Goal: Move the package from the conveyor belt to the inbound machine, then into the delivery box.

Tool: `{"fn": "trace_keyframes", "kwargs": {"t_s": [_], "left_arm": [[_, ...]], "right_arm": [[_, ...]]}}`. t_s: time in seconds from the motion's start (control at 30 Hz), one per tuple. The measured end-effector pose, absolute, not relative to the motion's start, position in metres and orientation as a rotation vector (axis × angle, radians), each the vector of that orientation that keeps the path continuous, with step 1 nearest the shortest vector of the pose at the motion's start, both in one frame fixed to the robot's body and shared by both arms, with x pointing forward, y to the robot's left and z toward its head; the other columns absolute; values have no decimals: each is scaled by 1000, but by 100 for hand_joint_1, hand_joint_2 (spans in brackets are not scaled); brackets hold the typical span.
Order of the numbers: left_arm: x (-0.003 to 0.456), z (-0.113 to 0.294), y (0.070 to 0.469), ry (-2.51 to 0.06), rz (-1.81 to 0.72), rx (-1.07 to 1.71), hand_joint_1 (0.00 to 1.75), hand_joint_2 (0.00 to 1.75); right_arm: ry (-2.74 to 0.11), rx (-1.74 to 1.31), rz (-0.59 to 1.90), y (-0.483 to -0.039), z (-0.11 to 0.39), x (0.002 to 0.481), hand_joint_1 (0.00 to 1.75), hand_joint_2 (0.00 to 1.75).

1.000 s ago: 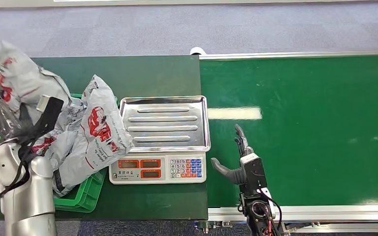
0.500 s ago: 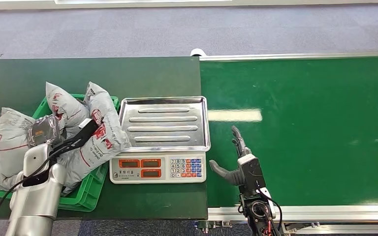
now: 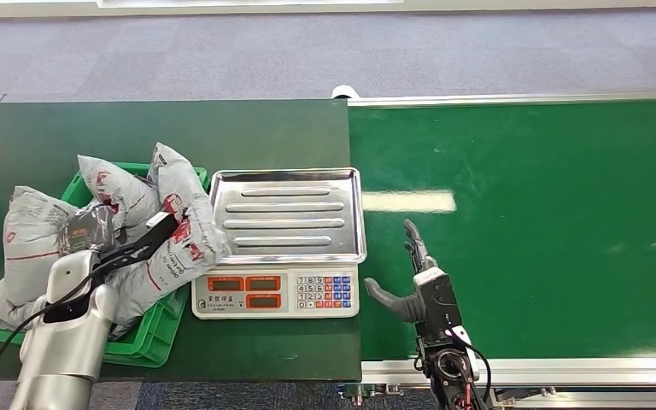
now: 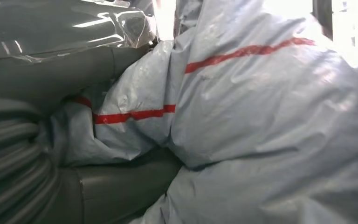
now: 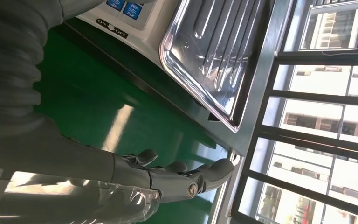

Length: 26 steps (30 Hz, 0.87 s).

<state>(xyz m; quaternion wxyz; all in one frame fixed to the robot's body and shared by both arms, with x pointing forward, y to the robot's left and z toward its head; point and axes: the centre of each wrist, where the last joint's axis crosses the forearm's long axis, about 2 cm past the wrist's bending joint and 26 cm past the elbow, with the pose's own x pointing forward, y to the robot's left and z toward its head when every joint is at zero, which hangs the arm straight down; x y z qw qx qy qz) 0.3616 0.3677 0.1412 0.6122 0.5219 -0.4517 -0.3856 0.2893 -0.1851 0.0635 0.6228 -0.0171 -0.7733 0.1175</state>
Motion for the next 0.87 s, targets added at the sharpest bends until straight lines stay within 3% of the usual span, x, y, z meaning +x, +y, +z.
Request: {"fn": "trace_keyframes", "kwargs": {"t_s": [0.07, 0.23, 0.57, 0.73, 0.87], "left_arm": [[362, 141, 363, -1051, -902, 1191, 0, 175], [357, 141, 349, -1194, -865, 1226, 0, 175], [337, 180, 281, -2221, -387, 1245, 0, 175], [313, 165, 244, -2363, -331, 1103, 0, 175], [306, 161, 236, -2366, -271, 1079, 0, 175]], "right_arm": [[-1775, -41, 269, -186, 63, 289, 0, 175], [-1770, -43, 263, -187, 63, 286, 0, 175], [-1797, -34, 219, -183, 68, 286, 0, 175], [-1820, -28, 216, -182, 69, 292, 0, 175], [-1818, -24, 217, -181, 68, 292, 0, 175]]}}
